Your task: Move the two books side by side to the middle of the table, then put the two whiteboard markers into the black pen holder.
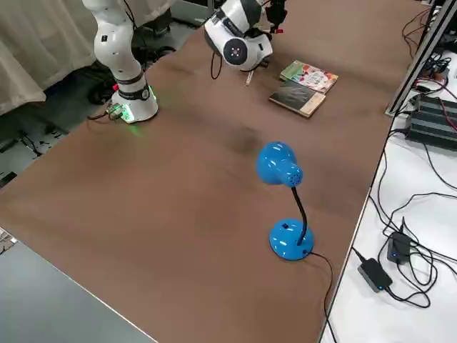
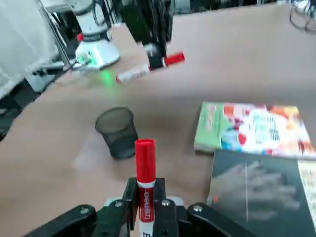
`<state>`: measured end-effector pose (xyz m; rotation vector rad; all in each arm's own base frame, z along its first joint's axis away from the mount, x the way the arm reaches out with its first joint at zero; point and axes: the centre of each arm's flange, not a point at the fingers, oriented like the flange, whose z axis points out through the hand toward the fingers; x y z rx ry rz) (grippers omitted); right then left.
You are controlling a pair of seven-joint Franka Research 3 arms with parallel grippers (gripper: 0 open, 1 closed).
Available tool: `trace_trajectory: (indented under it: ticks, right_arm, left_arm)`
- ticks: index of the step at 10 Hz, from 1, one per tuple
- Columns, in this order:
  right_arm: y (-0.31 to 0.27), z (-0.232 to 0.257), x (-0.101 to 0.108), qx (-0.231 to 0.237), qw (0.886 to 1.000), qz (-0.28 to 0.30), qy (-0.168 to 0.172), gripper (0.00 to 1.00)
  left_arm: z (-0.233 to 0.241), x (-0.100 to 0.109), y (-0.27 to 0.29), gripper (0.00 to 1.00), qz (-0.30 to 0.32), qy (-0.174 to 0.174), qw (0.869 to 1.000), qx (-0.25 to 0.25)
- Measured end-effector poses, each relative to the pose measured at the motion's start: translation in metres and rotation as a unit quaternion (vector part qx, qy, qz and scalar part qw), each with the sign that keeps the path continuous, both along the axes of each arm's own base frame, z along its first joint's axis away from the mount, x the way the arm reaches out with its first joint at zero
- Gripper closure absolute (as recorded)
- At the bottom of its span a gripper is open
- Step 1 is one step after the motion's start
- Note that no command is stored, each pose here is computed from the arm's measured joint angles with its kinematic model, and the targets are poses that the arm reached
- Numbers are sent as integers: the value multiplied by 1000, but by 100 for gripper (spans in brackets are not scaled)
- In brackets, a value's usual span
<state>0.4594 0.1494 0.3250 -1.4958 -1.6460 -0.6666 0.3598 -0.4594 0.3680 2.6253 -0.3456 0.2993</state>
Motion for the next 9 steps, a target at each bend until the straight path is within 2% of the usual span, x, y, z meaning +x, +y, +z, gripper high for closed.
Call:
trace_trajectory:
  ticks: [2,5,7,9]
  right_arm:
    - [11,13,2,42,999,5,11,83]
    - [17,19,9,69,997,-7,16,83]
    - [30,11,13,97,995,2,34,83]
    - [38,-6,21,103,994,13,35,83]
  left_arm:
    - [1,-12,-10,83,-6,-21,999,26]
    - [-16,-39,-28,83,-14,-55,996,62]
    - [-22,-63,-40,83,-3,-71,995,68]
    - [-32,-80,-42,83,10,-98,991,96]
